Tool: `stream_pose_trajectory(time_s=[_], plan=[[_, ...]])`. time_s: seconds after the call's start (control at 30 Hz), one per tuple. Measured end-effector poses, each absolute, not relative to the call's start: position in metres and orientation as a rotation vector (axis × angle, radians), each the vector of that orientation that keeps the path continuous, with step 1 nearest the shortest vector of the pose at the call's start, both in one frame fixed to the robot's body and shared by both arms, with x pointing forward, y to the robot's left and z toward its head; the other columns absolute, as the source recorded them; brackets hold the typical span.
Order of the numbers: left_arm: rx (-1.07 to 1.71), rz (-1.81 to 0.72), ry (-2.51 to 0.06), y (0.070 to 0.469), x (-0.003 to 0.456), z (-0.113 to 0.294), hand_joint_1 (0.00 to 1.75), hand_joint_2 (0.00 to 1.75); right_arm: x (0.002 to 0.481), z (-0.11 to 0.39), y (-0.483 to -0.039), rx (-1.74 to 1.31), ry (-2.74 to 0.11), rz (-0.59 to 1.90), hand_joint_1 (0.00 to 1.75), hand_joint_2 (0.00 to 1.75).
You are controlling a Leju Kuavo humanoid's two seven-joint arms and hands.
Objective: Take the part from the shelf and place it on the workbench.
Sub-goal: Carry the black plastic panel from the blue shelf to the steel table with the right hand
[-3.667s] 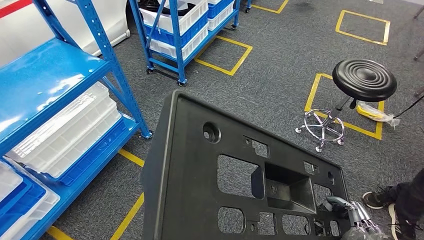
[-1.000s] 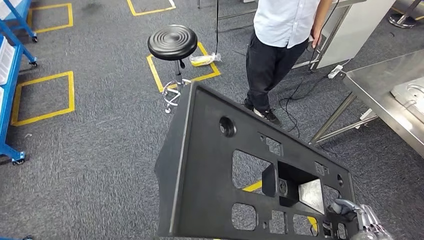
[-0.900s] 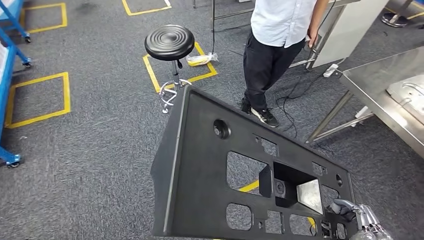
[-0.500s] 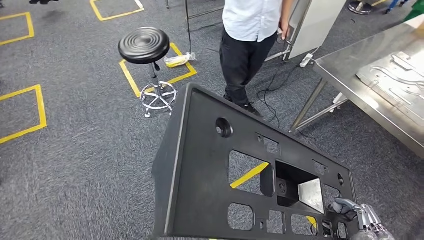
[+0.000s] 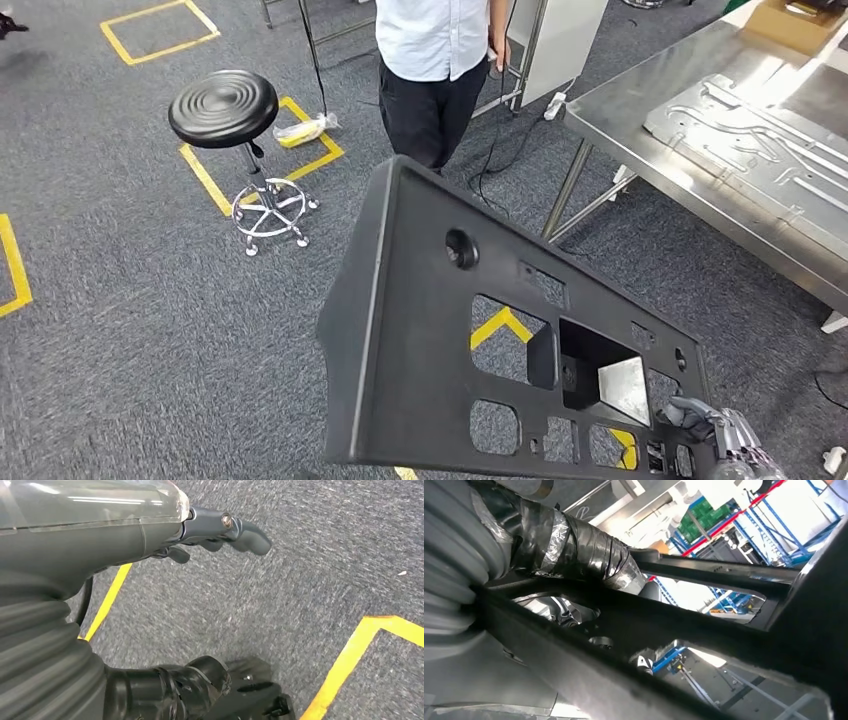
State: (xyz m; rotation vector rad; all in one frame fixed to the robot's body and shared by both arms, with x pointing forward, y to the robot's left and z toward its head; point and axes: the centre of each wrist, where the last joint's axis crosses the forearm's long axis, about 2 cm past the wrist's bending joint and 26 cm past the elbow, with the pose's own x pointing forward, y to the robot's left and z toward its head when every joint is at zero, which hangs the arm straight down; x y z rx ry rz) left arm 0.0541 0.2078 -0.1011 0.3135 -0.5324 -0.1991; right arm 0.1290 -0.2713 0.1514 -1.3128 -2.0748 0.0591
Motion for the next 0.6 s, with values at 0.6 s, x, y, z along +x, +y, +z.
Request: stream_pose_trajectory(time_s=[0.6], plan=[[0.311,-0.201,-0.533,0.2077,0.0547,-0.101,0.0,1.75,0.127,0.1486,-0.2713,-1.307,-2.055,0.068,1.73,1.75]])
